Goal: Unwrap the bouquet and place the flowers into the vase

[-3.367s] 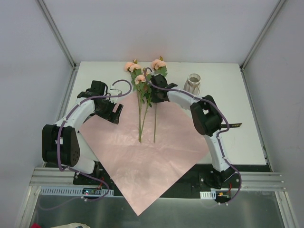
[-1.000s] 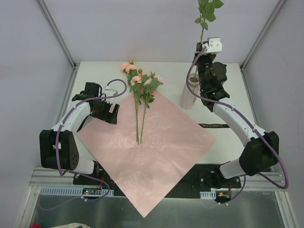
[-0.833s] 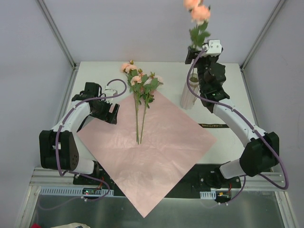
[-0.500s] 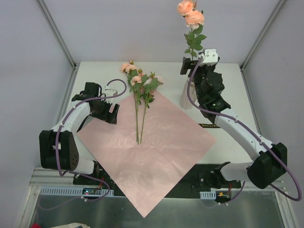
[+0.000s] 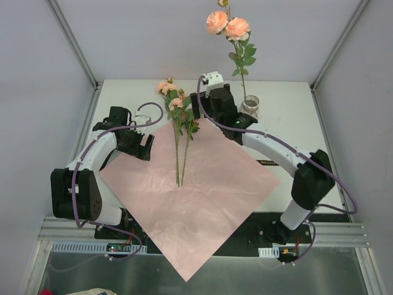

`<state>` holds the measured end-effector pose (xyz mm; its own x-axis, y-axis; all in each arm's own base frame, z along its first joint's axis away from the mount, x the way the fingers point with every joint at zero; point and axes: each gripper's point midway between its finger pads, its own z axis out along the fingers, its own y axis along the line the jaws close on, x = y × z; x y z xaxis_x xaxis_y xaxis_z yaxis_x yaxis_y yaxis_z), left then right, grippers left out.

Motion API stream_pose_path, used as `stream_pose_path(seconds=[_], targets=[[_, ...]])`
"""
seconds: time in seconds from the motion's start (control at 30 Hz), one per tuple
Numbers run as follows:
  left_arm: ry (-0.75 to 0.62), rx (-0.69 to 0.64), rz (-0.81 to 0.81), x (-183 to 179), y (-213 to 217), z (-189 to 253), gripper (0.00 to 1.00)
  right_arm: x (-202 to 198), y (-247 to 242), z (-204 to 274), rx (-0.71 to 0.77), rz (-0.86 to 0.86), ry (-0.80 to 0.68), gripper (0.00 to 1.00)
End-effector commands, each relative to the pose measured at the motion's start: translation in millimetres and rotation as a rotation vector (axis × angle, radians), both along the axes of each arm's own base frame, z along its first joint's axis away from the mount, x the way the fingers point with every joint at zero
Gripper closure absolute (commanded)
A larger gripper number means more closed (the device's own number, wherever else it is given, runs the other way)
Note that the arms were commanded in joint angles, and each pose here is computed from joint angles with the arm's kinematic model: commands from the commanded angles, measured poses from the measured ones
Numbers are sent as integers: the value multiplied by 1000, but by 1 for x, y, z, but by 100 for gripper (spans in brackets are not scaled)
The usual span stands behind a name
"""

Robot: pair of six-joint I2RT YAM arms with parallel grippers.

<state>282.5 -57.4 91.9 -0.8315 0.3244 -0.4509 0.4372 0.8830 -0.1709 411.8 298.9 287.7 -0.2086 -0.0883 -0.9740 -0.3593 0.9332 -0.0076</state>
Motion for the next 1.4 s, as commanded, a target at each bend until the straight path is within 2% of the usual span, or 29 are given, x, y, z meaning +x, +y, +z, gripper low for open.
stream_pose_path(seconds=[0.0, 0.33, 0.47, 0.63, 1.07, 1.17, 1.3, 1.37], targets=[[-42, 21, 12, 4, 6, 12, 7, -3, 21, -70, -41, 24, 228, 1], [-40, 21, 7, 4, 5, 10, 7, 3, 64, -166, -56, 70, 495, 6], [-40, 27, 5, 4, 6, 9, 7, 10, 74, -184, -35, 70, 549, 9], [-46, 30, 5, 4, 7, 9, 7, 13, 75, -213, -85, 43, 608, 15], [-42, 45, 9, 5, 10, 4, 7, 21, 65, -248, -194, -39, 628, 29], [-41, 46, 8, 5, 10, 2, 7, 26, 66, -244, -217, -58, 602, 35], [-33, 43, 7, 4, 9, 0, 7, 28, 67, -243, -239, -78, 588, 50], [-39, 47, 5, 5, 10, 1, 7, 29, 69, -243, -232, -80, 586, 53]])
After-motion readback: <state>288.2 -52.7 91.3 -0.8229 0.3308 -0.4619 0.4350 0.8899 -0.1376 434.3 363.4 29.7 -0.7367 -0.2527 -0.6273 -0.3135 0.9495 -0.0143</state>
